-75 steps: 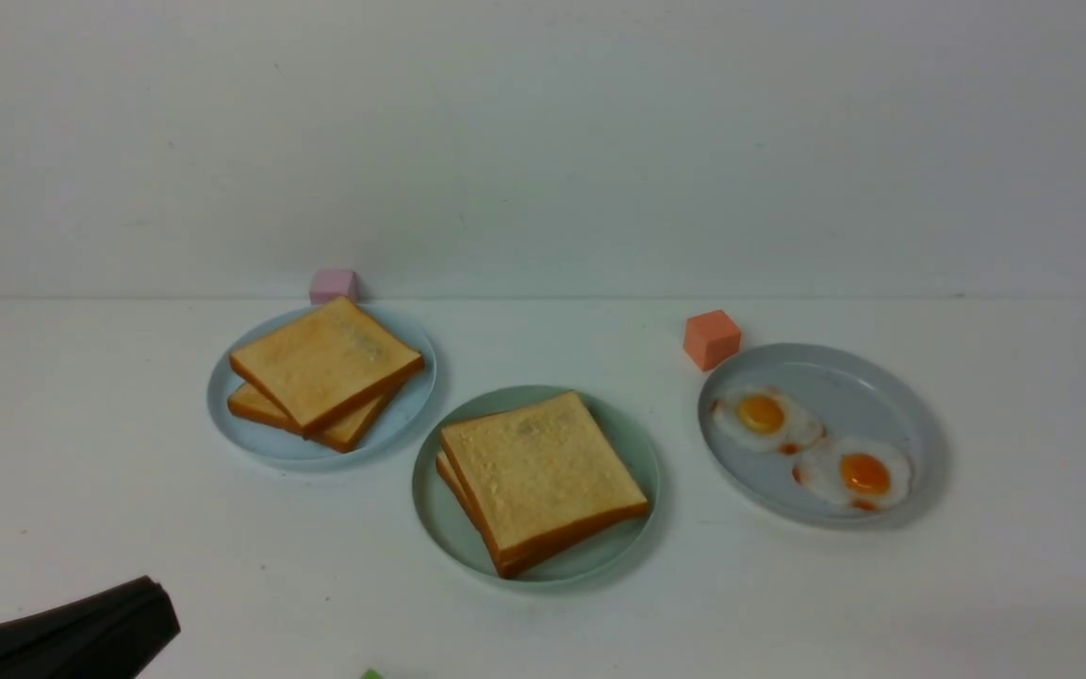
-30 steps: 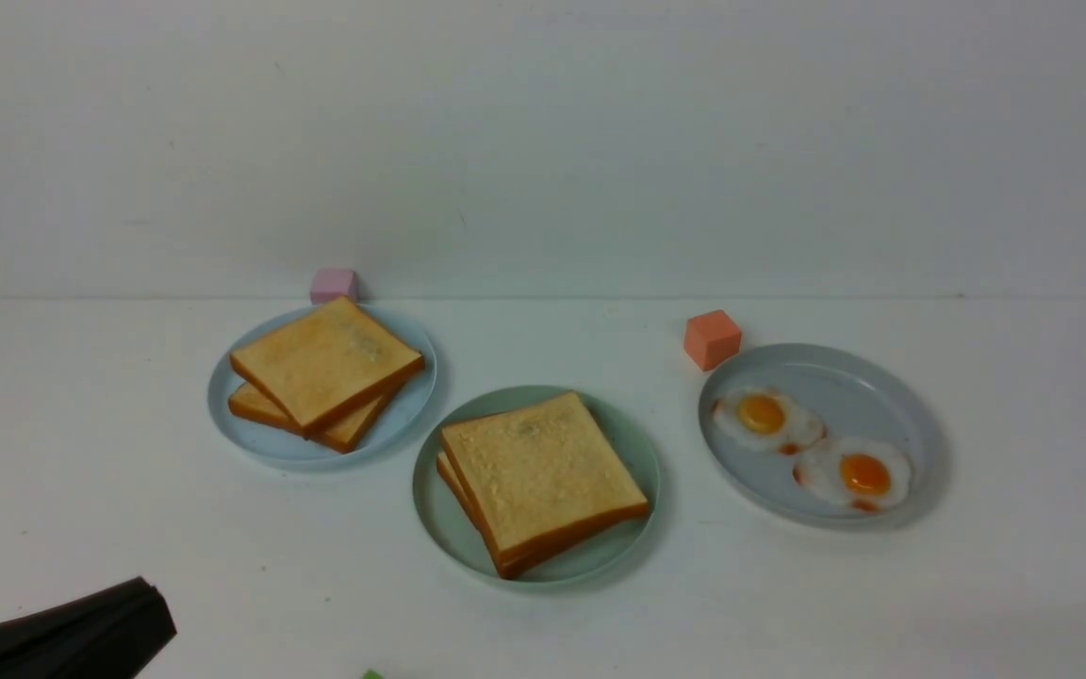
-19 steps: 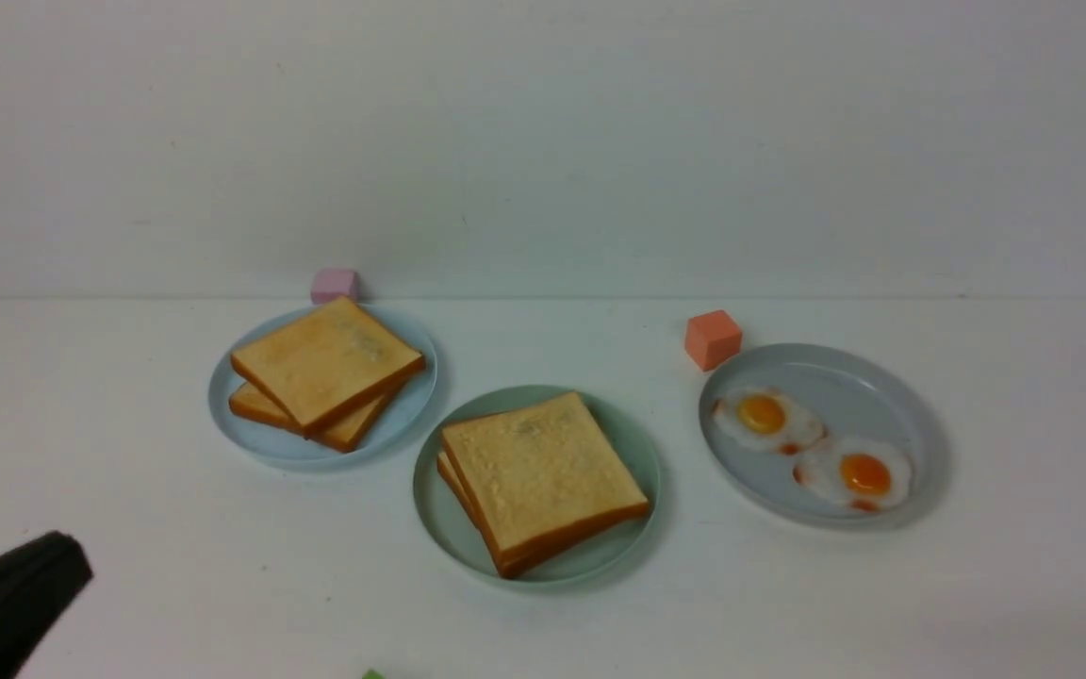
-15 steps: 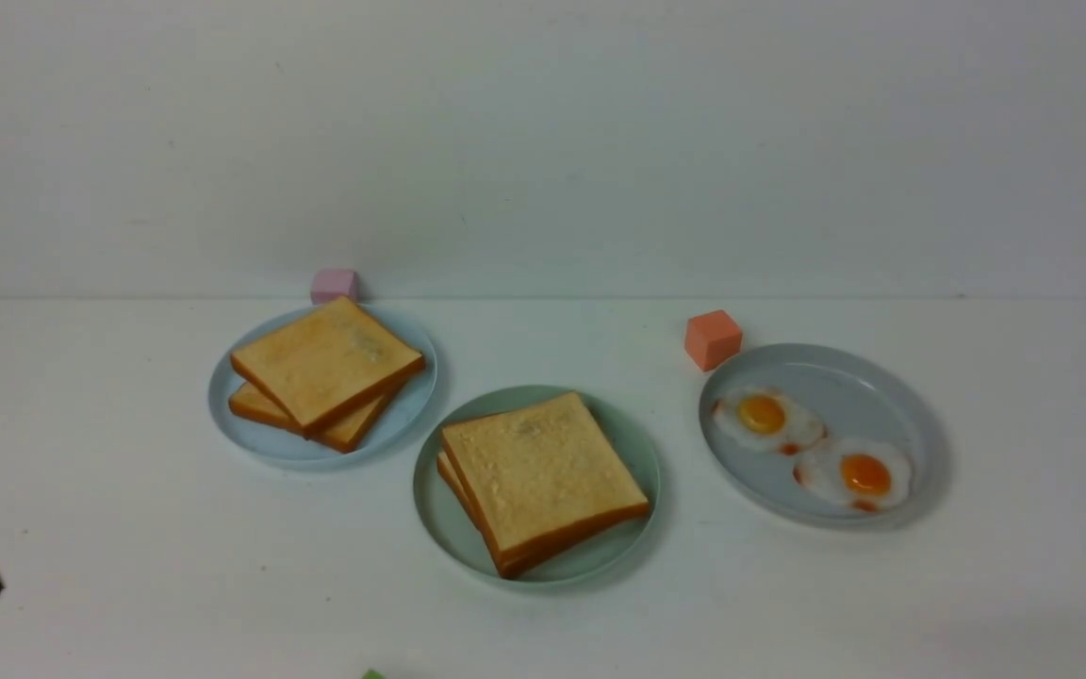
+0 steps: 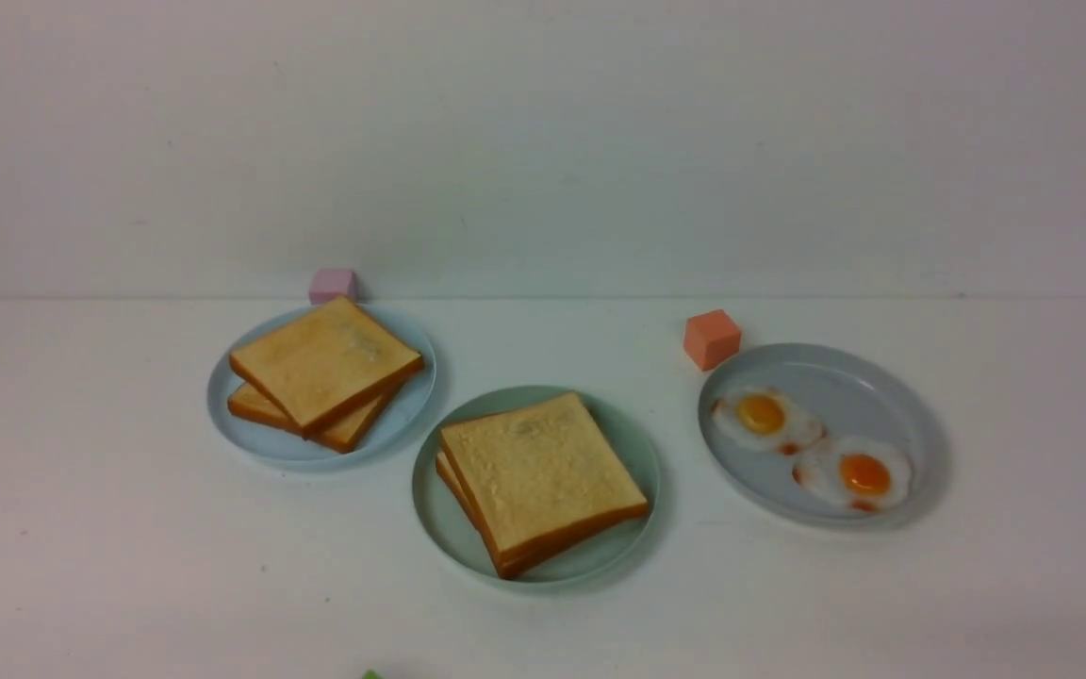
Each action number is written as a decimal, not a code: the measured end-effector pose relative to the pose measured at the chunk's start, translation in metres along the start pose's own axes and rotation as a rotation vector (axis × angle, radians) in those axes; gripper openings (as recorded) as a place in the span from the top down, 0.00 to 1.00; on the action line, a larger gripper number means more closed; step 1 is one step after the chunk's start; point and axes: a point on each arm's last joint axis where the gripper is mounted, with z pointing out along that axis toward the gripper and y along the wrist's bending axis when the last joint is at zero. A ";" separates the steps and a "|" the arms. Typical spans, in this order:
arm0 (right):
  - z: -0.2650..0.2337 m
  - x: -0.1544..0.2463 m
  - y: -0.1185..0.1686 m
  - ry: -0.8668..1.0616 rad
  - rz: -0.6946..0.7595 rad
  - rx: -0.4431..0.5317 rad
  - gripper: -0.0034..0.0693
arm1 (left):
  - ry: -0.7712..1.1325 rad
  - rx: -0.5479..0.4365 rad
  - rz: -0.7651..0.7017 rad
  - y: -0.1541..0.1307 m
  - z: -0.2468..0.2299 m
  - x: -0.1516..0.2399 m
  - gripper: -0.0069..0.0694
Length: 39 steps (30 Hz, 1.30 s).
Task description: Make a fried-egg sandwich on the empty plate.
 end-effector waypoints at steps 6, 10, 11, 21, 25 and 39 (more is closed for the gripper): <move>0.000 0.000 0.000 0.000 0.002 -0.001 0.88 | 0.001 -0.001 -0.002 0.000 0.000 0.000 0.93; 0.000 0.000 0.000 0.000 0.002 -0.001 0.87 | 0.001 -0.001 0.000 0.000 0.000 0.000 0.93; 0.000 0.000 0.000 0.000 0.002 -0.001 0.87 | 0.001 -0.001 0.000 0.000 0.000 0.000 0.93; 0.000 0.000 0.000 0.000 0.001 0.000 0.86 | 0.000 -0.001 0.000 0.000 0.000 0.000 0.93; 0.000 0.000 0.000 0.000 0.001 0.000 0.86 | 0.000 -0.001 0.000 0.000 0.000 0.000 0.93; 0.000 0.000 0.000 0.000 0.001 0.000 0.84 | 0.000 -0.001 0.000 0.000 0.000 0.000 0.93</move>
